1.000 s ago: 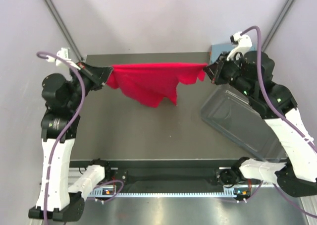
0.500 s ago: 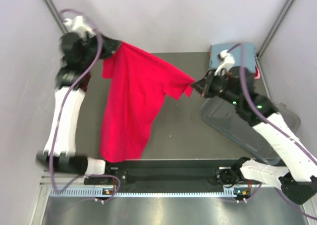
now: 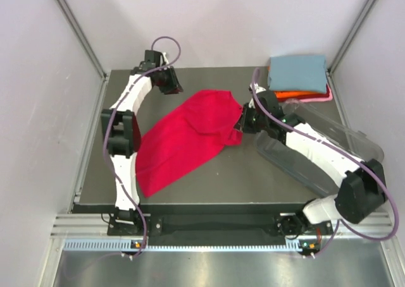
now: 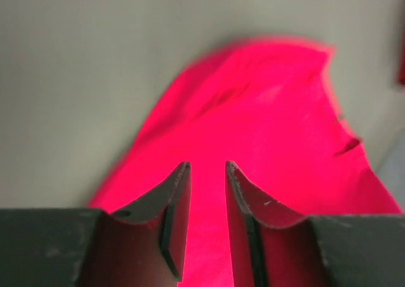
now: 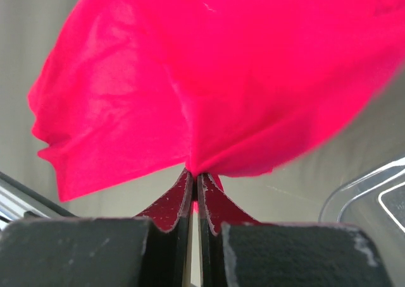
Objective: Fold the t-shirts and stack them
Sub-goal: Flatten the tshirt out
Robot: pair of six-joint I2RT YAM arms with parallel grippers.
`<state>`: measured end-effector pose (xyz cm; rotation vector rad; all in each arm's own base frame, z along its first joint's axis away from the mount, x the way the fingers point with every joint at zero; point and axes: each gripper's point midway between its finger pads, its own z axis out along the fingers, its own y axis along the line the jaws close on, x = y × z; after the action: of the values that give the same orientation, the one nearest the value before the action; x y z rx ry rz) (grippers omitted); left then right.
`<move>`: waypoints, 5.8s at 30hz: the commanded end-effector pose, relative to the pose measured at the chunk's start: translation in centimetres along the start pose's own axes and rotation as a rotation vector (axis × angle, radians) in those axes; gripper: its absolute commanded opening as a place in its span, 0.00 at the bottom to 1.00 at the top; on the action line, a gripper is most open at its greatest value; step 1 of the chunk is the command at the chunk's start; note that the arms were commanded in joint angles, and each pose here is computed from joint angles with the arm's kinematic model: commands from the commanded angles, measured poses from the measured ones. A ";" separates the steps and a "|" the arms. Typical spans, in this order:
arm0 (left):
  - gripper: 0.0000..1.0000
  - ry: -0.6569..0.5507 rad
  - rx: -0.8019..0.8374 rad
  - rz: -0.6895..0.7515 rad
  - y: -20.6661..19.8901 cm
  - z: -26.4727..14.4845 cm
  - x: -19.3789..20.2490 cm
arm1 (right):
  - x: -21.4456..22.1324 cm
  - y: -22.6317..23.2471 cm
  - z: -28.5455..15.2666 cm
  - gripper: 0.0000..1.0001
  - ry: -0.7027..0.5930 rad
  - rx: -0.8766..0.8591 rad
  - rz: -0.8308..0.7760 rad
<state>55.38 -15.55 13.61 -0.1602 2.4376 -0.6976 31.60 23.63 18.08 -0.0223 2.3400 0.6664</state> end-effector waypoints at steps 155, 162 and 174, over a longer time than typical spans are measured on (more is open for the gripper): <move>0.00 -0.590 -0.517 -0.365 16.9 -27.5 -0.5 | 6.5 -0.8 10.2 0.41 0.173 0.154 0.020; 0.00 -0.589 -0.517 -0.361 16.9 -27.5 0.0 | 7.1 -1.2 10.6 0.33 0.183 0.171 0.025; 0.00 -0.757 -0.370 -0.323 9.4 -35.2 -2.5 | 0.7 1.2 -0.7 0.00 -0.037 0.119 -0.036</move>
<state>38.82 9.57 25.92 -0.8948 1.9744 -0.1672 31.20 25.82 12.32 0.0080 2.4914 0.4682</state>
